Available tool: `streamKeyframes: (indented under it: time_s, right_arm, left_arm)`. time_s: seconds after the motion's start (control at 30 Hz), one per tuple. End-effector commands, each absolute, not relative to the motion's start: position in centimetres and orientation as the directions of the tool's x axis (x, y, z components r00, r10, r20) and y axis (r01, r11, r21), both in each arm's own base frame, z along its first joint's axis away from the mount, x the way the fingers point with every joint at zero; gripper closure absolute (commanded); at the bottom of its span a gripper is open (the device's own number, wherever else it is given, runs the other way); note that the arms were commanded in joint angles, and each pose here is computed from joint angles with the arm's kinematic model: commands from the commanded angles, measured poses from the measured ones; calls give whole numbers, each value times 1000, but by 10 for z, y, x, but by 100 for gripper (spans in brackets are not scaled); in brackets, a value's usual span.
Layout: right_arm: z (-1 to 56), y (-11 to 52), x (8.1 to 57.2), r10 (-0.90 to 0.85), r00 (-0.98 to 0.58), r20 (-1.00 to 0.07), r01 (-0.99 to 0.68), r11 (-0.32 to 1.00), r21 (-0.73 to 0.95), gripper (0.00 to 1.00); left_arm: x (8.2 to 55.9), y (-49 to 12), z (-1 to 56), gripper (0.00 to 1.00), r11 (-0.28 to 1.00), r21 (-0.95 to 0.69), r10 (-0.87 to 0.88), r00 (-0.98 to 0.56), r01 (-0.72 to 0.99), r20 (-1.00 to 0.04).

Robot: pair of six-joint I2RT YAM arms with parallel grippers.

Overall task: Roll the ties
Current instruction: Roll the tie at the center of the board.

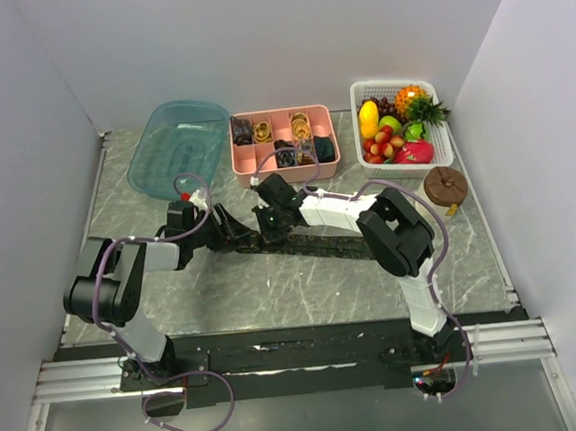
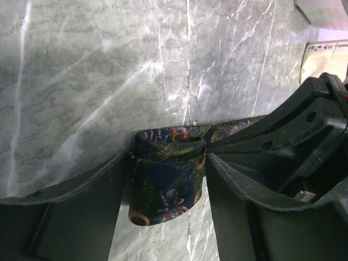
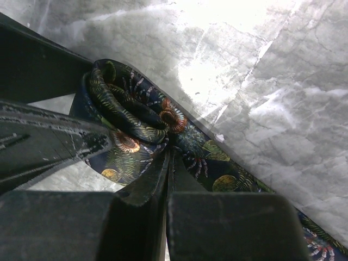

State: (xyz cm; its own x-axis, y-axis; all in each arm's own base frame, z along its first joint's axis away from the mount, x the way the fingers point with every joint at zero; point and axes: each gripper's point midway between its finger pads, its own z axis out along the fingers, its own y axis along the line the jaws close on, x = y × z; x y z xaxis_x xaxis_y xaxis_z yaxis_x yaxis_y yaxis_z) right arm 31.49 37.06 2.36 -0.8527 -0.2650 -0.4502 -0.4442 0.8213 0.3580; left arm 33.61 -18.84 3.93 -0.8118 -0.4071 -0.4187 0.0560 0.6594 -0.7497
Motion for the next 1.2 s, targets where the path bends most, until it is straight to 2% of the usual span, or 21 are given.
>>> streamKeyframes:
  time_s: [0.0,0.1,0.27,0.43,0.63,1.17]
  right_arm:
    - [29,382,322,-249,-843,-477,-450,813,369,100]
    - [41,378,322,-238,-833,-500,-451,815,364,100]
    - [69,373,323,-216,-806,-551,-463,810,359,100]
    - [91,376,324,-195,-785,-587,-478,794,376,100]
    - [94,384,322,-198,-784,-589,-496,770,402,100]
    - [55,399,328,-223,-813,-538,-484,772,412,100]
  left_arm:
    - [312,-184,9,34,693,-721,-373,-850,11,-372]
    - [315,-180,9,34,710,-704,-383,-838,2,-389]
    - [325,-167,16,24,752,-659,-415,-797,-29,-439]
    - [330,-158,29,21,784,-620,-414,-773,-34,-481]
    - [326,-158,29,23,780,-625,-411,-778,-30,-476]
    - [318,-171,31,27,728,-685,-405,-787,30,-465]
